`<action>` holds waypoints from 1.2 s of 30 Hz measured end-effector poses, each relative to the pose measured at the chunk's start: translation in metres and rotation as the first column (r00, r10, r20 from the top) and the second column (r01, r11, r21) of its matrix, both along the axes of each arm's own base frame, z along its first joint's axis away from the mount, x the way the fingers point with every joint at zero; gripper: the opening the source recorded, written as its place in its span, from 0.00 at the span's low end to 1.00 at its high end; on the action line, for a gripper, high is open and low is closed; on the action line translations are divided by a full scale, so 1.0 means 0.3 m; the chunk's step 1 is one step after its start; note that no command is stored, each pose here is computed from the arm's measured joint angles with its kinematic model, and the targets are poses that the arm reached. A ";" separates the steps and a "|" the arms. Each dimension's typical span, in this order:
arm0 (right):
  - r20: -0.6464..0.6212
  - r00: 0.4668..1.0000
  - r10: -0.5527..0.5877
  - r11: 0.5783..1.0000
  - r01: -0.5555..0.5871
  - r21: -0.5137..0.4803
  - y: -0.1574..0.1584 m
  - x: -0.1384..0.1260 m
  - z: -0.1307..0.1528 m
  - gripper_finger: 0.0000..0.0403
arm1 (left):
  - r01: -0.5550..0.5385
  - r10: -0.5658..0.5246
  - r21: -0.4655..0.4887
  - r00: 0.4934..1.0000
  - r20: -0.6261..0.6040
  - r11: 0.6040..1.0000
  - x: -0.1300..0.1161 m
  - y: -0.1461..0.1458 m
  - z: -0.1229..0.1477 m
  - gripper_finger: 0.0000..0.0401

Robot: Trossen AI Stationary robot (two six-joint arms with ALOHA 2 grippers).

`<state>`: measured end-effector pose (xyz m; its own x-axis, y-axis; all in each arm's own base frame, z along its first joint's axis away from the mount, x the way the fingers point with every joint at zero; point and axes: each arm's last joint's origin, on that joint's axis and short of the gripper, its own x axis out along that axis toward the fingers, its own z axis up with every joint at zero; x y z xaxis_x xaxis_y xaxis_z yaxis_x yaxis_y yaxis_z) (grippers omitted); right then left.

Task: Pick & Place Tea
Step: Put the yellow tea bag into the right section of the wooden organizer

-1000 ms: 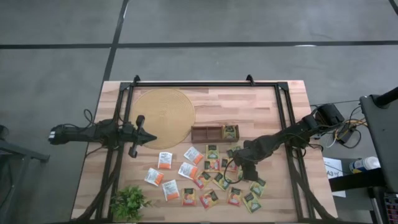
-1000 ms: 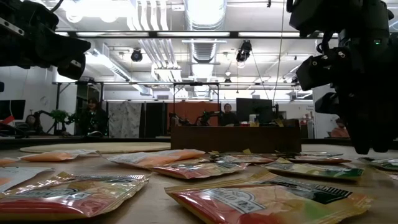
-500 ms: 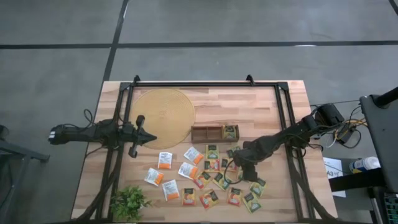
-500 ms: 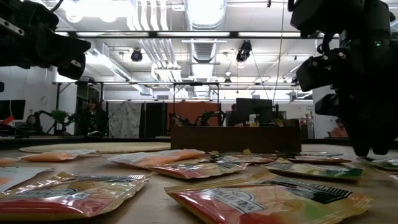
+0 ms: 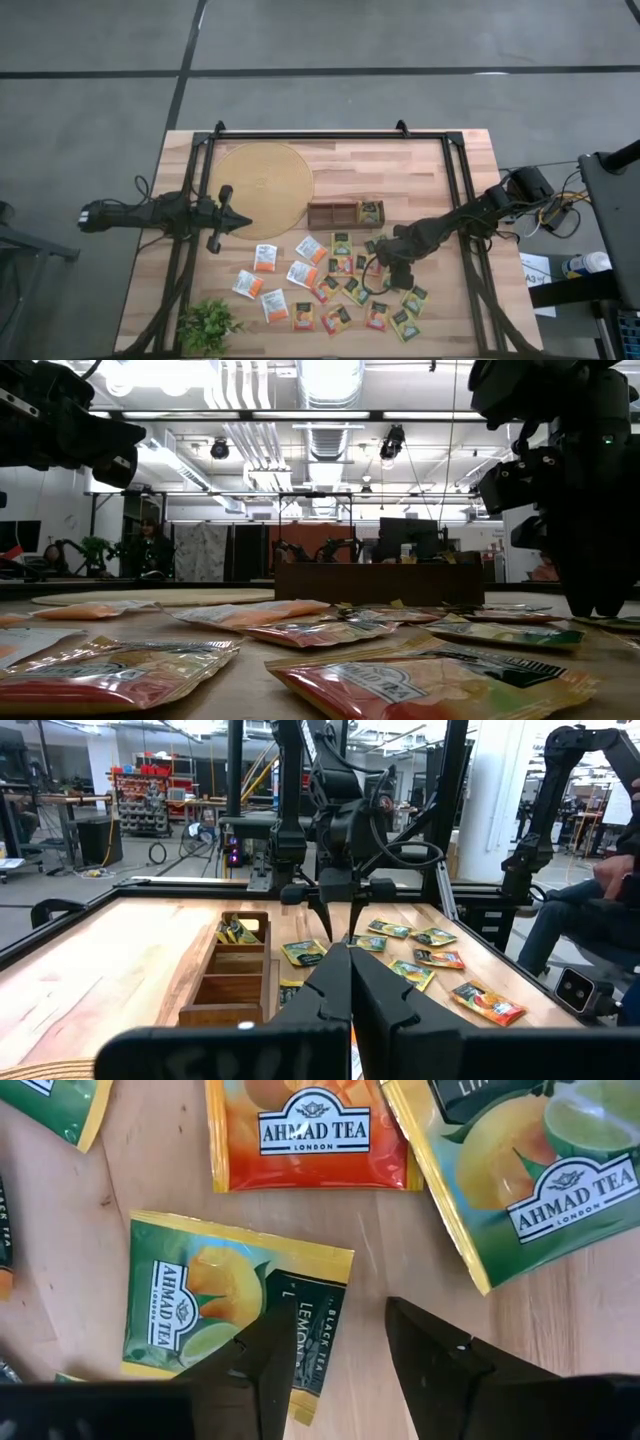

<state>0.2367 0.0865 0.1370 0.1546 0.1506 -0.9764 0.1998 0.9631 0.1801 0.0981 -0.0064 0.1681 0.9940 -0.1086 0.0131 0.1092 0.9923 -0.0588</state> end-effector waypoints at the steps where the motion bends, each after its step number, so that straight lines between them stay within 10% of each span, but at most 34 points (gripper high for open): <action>1: -0.001 1.000 0.001 1.000 -0.001 0.002 -0.001 -0.001 -0.001 0.35 | 0.000 0.000 0.000 1.000 0.000 1.000 0.000 0.000 0.000 0.00; 9: -0.006 1.000 0.020 1.000 -0.020 0.008 -0.003 -0.007 -0.009 0.04 | 0.000 0.000 0.000 1.000 0.000 1.000 0.000 0.000 0.000 0.00; 36: -0.049 0.997 0.051 0.997 -0.053 -0.051 -0.011 -0.007 0.051 0.02 | 0.000 0.000 0.000 1.000 0.000 1.000 0.000 0.000 0.000 0.00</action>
